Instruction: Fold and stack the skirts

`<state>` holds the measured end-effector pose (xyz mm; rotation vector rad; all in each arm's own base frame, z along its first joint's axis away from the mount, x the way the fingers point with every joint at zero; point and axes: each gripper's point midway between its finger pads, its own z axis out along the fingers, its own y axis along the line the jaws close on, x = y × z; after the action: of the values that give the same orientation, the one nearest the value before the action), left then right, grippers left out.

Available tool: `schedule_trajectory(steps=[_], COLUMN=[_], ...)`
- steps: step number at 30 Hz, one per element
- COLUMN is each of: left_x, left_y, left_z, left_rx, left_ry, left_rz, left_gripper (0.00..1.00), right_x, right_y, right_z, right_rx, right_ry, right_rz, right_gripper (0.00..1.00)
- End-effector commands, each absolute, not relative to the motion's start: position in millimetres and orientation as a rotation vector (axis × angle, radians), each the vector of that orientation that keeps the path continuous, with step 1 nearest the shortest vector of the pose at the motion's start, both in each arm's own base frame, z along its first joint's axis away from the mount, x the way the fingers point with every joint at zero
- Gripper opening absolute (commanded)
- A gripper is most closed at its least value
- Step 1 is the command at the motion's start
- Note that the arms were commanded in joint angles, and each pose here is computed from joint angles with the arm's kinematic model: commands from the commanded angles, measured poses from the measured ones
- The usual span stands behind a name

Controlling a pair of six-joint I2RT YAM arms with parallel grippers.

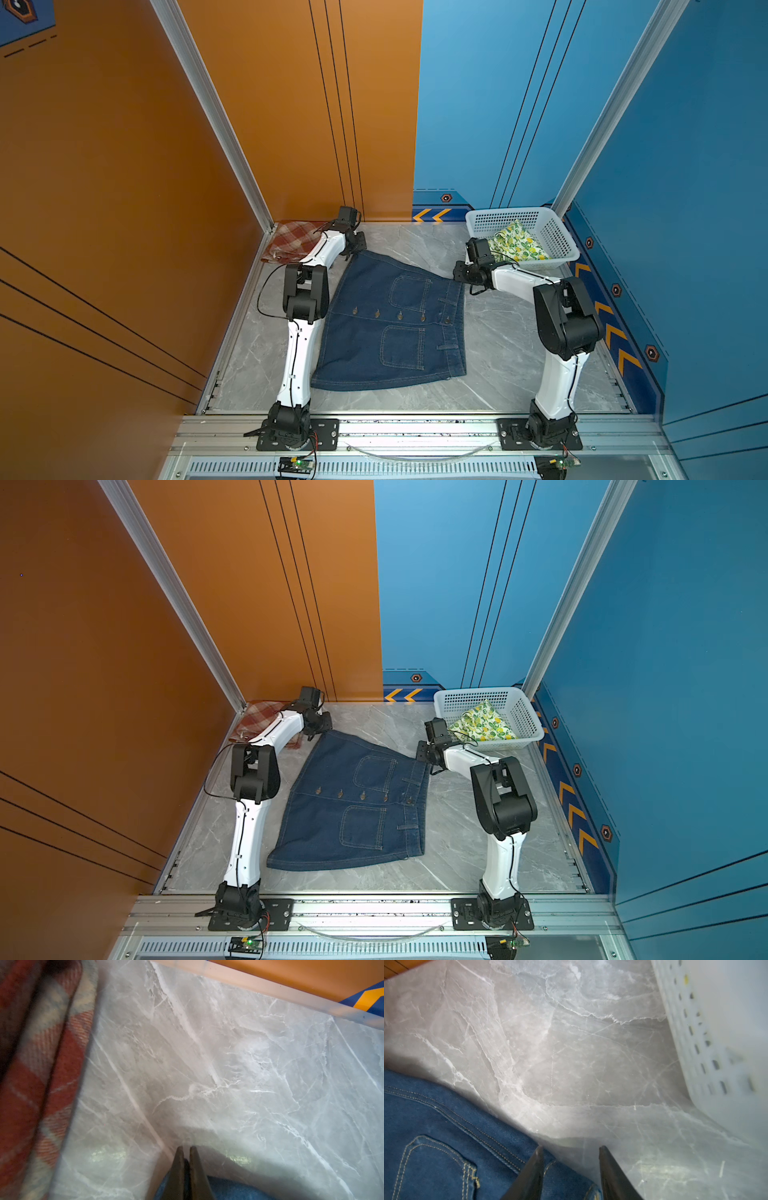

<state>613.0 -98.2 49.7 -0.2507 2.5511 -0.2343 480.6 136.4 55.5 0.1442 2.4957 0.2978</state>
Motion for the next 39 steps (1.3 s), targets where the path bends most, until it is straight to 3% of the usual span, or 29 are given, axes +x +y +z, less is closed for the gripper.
schedule_trajectory(steps=[1,7,12,18,39], left_x=[614,614,615,618,619], left_y=[-98,-98,-97,-94,-62], left_z=[52,53,56,64,180], left_rx=[-0.237,-0.234,-0.239,-0.245,-0.293], left_ry=[2.557,2.557,2.553,2.542,2.372], left_rz=[-0.254,-0.256,-0.252,-0.252,-0.335], left_gripper=[0.0,0.0,0.0,0.0,0.0], right_x=[469,460,462,469,508], right_y=[140,144,145,145,146], right_z=[41,29,33,48,167], right_rx=[0.019,-0.051,-0.066,-0.086,-0.19], right_ry=[2.595,2.642,2.634,2.594,2.297], right_rz=[0.297,0.295,0.3,0.286,0.248], right_gripper=[0.44,0.38,0.13,0.0,0.0])
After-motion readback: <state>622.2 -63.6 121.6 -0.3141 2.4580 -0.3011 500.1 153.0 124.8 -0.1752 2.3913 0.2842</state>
